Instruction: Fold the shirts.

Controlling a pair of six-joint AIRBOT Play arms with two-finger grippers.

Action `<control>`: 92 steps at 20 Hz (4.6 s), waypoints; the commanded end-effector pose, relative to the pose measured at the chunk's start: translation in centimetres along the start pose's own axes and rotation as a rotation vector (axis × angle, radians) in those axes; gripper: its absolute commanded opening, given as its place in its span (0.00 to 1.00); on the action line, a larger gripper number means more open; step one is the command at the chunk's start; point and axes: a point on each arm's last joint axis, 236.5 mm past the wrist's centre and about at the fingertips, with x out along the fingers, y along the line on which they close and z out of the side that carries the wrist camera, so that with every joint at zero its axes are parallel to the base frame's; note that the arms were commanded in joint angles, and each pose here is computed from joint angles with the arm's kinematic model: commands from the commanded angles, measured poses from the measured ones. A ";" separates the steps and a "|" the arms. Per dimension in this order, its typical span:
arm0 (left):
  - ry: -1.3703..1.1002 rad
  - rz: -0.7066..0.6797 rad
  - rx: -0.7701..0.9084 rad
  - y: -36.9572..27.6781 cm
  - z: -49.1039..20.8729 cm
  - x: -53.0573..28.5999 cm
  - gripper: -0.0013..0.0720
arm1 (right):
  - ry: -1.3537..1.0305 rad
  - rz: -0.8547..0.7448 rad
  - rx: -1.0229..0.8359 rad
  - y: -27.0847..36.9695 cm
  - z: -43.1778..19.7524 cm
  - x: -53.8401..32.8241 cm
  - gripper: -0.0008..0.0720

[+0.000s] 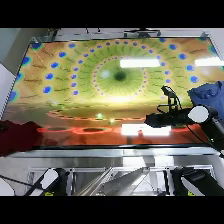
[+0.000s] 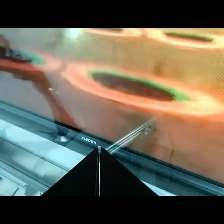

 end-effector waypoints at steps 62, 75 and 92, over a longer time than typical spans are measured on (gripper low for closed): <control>0.426 -0.883 0.825 -48.9 -15.3 10.7 0.97 | -0.052 0.478 0.304 5.6 6.5 20.5 0.40; 0.153 -1.343 0.955 -48.8 -9.7 -17.5 0.03 | -0.103 0.296 0.061 1.5 10.9 6.0 0.04; -0.088 -1.385 1.168 -37.1 -21.0 -35.1 0.05 | -0.448 0.206 -0.478 12.3 10.5 -17.6 0.04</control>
